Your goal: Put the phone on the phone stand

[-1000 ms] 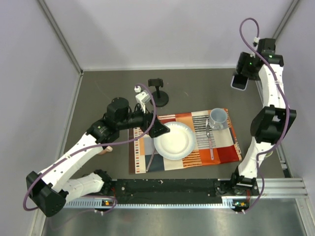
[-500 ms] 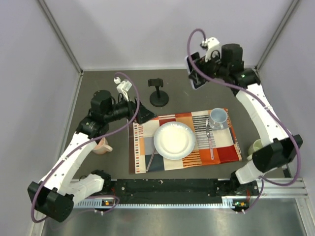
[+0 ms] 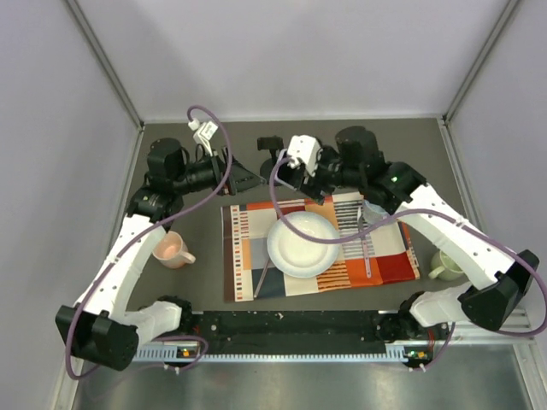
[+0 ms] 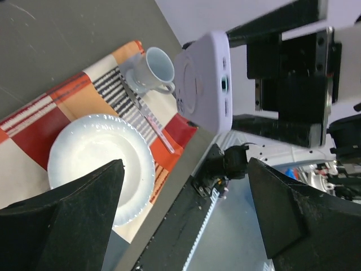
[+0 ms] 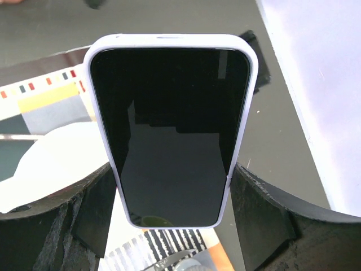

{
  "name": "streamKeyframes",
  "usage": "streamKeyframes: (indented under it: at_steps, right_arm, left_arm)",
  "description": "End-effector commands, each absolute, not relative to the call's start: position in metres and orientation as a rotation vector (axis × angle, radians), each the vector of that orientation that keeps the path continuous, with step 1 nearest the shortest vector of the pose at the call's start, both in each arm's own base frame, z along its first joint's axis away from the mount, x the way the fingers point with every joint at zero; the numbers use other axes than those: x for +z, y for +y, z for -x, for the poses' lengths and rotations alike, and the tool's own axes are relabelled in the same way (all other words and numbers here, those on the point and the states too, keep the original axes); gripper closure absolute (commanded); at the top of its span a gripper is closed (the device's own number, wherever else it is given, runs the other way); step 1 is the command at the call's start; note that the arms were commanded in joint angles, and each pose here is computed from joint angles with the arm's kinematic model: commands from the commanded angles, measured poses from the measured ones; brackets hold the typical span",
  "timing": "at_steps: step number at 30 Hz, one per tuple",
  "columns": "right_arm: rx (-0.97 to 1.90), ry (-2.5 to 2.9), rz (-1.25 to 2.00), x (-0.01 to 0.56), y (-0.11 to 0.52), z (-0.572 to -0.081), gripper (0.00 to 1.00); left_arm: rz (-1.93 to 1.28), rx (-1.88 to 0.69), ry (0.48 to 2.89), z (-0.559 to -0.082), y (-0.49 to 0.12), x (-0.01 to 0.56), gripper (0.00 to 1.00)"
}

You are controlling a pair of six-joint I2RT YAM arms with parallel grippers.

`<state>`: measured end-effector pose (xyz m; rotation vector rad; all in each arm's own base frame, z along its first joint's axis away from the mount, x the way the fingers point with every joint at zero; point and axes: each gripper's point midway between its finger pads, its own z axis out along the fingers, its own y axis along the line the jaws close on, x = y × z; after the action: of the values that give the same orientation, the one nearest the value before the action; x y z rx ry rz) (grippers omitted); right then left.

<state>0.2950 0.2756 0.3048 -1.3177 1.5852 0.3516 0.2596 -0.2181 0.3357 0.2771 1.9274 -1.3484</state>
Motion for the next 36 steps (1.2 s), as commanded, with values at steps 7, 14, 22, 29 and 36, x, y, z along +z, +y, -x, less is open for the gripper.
streamKeyframes:
  at_steps: [7,14,22,29,36]
  right_arm:
    - [0.132,1.433,1.501,0.302,0.301,-0.242,1.00]
    - [0.114,1.422,1.504,0.302,0.305,-0.229,1.00]
    - [0.065,1.437,1.479,0.302,0.293,-0.229,1.00]
    - [0.007,1.426,1.492,0.301,0.299,-0.226,1.00]
    - [-0.012,1.430,1.496,0.298,0.302,-0.224,1.00]
  left_arm:
    - [-0.500,-1.421,1.919,-0.226,-0.243,0.330,0.04]
    - [-0.517,-1.331,2.001,-0.223,-0.249,0.304,0.07]
    - [-0.530,-1.341,2.023,-0.219,-0.248,0.296,0.12]
    - [-0.577,-1.469,2.011,-0.213,-0.267,0.301,0.35]
    - [-0.621,-1.497,2.023,-0.208,-0.276,0.293,0.51]
